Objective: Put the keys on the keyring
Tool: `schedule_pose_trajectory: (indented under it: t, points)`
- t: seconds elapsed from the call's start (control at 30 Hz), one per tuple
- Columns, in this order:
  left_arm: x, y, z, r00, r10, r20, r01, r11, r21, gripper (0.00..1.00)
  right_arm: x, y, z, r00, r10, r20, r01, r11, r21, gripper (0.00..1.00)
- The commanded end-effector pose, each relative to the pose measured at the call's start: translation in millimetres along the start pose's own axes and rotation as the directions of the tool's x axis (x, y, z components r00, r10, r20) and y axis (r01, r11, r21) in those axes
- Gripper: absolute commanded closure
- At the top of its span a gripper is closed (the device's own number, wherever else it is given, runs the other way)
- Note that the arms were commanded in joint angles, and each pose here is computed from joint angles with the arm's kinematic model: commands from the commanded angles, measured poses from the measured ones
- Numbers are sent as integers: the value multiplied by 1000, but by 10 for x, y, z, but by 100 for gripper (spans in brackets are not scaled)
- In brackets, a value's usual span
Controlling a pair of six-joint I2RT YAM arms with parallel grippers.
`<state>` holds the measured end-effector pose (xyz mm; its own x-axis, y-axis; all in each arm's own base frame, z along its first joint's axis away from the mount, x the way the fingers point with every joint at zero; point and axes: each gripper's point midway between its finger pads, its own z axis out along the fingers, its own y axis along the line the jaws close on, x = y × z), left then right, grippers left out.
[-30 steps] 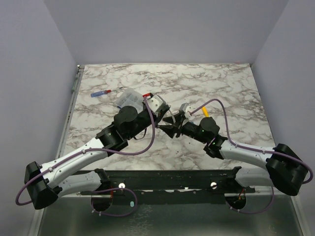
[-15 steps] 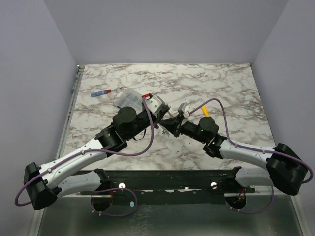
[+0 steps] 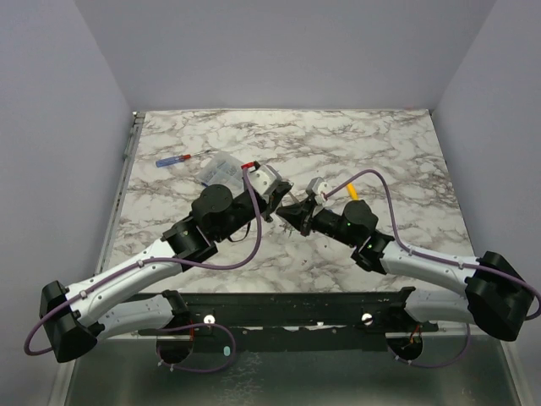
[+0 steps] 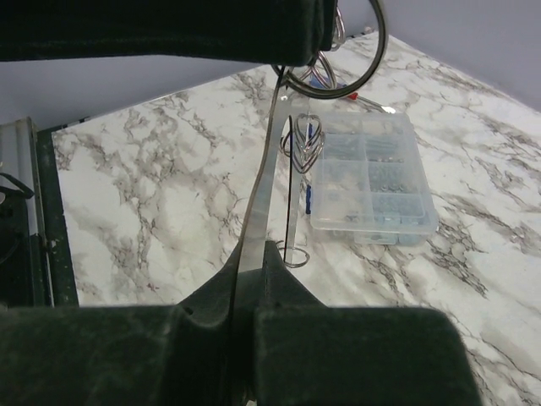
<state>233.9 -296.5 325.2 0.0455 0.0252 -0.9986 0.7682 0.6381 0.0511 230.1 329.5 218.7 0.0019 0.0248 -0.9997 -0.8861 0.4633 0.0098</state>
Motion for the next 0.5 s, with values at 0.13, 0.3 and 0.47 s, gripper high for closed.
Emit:
schedule_pose_trajectory:
  t: [0.13,0.3,0.47]
  points:
    - [-188,27,-63,999,-11,53,11,1000,-4,100,-187,-86,-30,996,-86,-5,86,995,49,99]
    - [-209,39,-88,999,-23,49,24,1000,-12,100,-231,-162,-61,994,-102,-32,104,991,88,99]
    - [-199,70,-123,995,-52,82,55,998,-34,100,-333,-136,-24,999,-18,-27,20,996,92,99]
